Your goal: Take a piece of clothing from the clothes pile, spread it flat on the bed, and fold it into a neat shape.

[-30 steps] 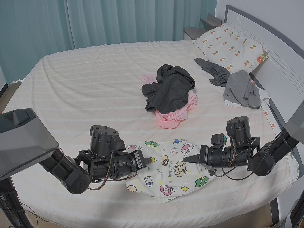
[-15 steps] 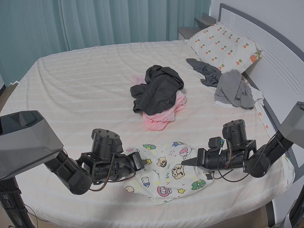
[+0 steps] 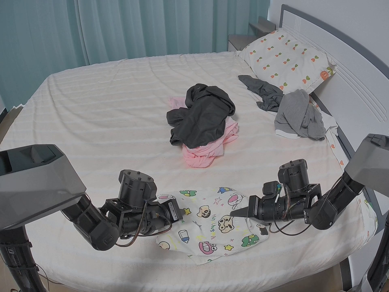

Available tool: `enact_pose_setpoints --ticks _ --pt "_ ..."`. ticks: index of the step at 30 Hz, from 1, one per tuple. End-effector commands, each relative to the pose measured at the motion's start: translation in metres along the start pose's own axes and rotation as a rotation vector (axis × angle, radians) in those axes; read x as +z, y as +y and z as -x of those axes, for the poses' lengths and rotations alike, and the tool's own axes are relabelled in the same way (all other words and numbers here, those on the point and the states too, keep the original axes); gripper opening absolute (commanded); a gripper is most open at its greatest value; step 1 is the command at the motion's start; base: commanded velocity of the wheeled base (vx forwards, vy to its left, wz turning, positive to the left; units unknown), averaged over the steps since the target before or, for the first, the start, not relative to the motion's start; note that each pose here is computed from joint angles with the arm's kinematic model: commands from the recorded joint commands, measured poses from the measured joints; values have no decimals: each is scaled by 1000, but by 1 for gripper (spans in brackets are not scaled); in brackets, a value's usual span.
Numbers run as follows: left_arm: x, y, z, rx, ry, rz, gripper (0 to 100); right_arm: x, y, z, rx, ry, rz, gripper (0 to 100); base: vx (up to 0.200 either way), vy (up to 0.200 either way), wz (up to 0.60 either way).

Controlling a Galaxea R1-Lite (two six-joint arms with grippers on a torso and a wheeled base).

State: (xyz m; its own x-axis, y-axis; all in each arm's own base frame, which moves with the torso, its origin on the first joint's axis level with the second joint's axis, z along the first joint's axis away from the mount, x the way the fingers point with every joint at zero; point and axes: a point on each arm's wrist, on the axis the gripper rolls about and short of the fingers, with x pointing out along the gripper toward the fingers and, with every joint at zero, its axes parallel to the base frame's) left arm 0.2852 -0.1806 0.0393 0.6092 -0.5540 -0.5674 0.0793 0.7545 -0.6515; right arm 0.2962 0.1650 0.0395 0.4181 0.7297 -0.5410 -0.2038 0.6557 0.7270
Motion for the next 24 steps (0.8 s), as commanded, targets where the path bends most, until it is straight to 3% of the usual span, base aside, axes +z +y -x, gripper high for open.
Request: enact_pose_setpoints --ticks 1,6,7,8,9,18,24 --pt "-1 7 -4 21 8 10 0 -5 -12 -10 -26 21 -9 0 0 0 0" --pt "-2 12 -6 39 15 17 0 -8 -20 -17 -59 16 -1 0 0 0 0" --pt "-3 13 -6 41 17 17 100 -8 -20 -18 -60 18 3 0 0 0 0" --pt "-5 16 -6 50 23 20 100 -8 -22 -18 -64 20 4 0 0 0 0" --pt "-6 17 -6 56 30 21 100 -9 -22 -19 -66 20 7 100 0 0 0" --pt "-15 37 4 157 27 37 100 -7 -30 -12 -147 -36 -2 100 0 0 0" --pt "-36 56 17 232 104 14 100 -17 -47 0 -220 -12 33 100 0 0 0"
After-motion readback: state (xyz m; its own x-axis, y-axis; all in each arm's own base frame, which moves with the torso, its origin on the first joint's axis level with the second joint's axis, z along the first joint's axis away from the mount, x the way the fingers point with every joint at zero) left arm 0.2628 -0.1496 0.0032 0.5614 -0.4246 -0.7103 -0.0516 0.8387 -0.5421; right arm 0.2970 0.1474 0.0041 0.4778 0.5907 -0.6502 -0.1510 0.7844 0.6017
